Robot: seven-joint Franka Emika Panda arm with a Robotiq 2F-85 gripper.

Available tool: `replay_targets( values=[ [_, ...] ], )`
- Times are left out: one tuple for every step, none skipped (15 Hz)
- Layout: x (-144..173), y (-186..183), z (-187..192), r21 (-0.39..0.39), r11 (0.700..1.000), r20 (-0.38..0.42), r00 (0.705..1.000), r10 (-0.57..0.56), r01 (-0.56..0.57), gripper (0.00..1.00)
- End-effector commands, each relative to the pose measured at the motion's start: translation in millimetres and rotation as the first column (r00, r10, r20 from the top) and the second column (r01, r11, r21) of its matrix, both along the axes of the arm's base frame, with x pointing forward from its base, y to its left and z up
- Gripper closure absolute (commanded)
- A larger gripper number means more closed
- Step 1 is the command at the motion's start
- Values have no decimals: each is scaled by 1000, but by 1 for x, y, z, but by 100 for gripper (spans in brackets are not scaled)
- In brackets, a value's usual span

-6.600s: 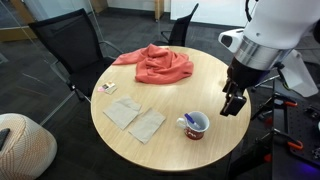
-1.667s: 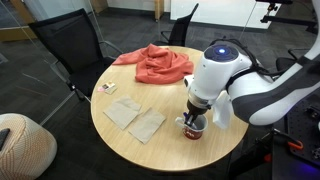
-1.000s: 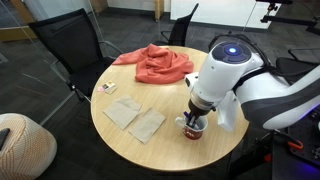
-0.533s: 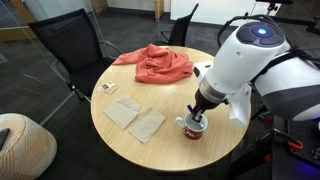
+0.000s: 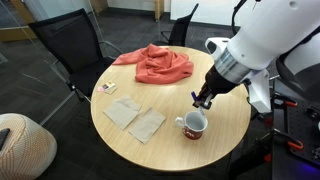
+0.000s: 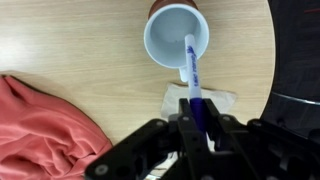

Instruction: Take the pen out of the mug and put it on the table

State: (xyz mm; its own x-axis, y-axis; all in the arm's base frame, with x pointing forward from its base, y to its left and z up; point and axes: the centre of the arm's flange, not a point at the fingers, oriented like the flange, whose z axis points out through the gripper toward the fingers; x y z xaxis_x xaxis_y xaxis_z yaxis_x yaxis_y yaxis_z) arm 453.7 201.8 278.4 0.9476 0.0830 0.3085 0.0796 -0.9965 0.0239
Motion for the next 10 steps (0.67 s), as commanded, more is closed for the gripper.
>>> replay_targets(
  values=[
    [1,-27,47,1,1000,20,1000,-3,3,96],
    [7,-36,56,-8,1000,18,1000,-22,22,96],
    [13,-47,65,-20,999,6,999,-34,34,96],
    [19,-57,71,-37,998,-8,998,-55,55,96],
    [26,-71,77,-53,996,-24,997,-69,68,96],
    [33,-86,83,-68,995,-43,996,-83,80,96],
    [41,-100,87,-78,993,-59,994,-97,92,96],
    [50,-115,89,-82,992,-74,992,-101,95,96],
    [58,-127,91,-87,991,-87,991,-106,98,96],
    [68,-140,90,-87,991,-99,989,-105,97,96]
  ],
)
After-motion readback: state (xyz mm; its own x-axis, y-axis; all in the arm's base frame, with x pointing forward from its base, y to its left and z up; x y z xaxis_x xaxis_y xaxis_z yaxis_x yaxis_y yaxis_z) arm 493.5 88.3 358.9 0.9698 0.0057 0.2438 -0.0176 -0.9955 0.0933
